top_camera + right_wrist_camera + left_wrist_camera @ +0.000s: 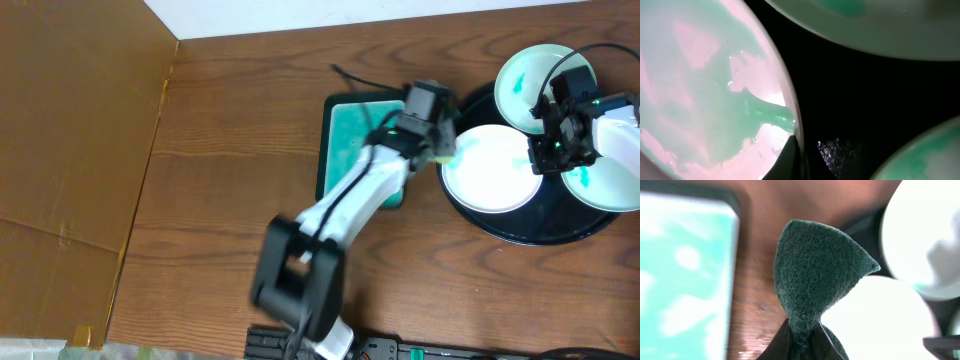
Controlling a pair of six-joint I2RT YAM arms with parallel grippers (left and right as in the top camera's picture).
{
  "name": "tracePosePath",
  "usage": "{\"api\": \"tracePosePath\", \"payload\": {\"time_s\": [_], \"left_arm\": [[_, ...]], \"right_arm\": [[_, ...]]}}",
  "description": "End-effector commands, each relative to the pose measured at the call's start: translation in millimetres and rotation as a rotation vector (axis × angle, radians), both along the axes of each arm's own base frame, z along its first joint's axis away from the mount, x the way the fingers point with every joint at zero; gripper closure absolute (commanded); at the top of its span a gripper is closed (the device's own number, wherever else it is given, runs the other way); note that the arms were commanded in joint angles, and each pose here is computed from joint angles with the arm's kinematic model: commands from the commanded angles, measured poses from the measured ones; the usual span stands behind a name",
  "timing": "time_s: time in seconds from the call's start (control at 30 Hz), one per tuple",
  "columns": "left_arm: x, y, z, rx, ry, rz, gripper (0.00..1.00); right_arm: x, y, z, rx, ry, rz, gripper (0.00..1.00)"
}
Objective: Clean dirty plates on tray and stack at the side
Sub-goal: 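Move the sponge back to the soapy tray with the left gripper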
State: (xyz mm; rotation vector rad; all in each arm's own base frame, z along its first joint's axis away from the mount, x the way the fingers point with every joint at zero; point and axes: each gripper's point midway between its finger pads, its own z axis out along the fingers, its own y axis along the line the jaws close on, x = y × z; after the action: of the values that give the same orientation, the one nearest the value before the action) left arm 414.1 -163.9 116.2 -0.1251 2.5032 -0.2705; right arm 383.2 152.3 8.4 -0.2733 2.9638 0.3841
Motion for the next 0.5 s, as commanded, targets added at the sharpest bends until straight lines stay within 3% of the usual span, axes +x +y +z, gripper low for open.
{"api": "tracePosePath", "payload": {"time_s": [0.0, 0.17, 0.47], "left_arm": [[-5, 24, 51, 0.024, -0.109, 0.058, 0.93], [-18, 56, 73, 0.042, -0.116, 0.122, 0.93], [-34, 150, 62, 0.242, -0.028, 0.369, 0.93]], "right_arm": [[6, 1, 23, -0.037, -0.077, 0.018, 0.99], [14, -4, 45, -0.166, -0.181, 0.022, 0.99], [21, 5, 121, -0.471, -0.510, 0.033, 0.99]]}}
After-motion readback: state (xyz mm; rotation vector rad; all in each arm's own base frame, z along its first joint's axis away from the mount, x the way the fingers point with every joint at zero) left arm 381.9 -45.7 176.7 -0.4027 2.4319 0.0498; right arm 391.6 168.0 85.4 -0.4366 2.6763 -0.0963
